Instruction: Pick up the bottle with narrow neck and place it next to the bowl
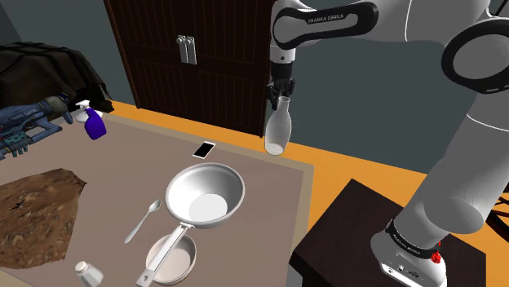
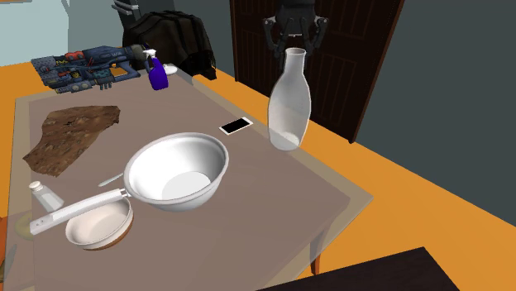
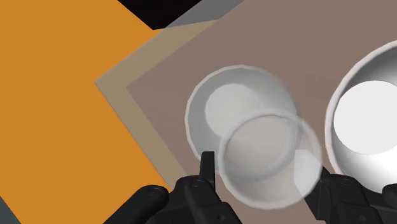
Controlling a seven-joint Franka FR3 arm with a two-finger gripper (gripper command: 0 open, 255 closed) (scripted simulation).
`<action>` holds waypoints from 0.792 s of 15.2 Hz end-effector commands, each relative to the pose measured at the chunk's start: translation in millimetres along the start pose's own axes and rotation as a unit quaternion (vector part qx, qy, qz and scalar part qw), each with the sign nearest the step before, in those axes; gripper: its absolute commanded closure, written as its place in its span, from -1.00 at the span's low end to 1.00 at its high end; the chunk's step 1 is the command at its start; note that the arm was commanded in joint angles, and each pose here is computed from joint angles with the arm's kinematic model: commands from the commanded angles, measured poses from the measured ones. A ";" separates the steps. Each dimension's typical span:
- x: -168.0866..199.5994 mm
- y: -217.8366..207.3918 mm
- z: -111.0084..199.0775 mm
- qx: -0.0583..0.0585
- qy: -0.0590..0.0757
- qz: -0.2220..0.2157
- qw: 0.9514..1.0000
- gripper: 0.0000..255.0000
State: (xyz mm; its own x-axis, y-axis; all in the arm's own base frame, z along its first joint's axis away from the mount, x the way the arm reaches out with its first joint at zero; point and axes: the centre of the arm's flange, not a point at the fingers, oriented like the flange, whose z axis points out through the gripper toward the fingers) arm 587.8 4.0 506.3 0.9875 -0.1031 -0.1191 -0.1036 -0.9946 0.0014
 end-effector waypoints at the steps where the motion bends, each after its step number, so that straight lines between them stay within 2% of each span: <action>1: -1.3 -0.8 -10.6 0.000 0.000 0.000 1.000 1.00; 12: -8.2 -0.7 -68.3 0.000 0.000 0.000 1.000 1.00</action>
State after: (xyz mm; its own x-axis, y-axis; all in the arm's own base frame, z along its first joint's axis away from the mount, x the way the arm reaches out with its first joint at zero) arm 586.6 5.1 568.7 0.9875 -0.1028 -0.1191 -0.1034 -0.9946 0.0016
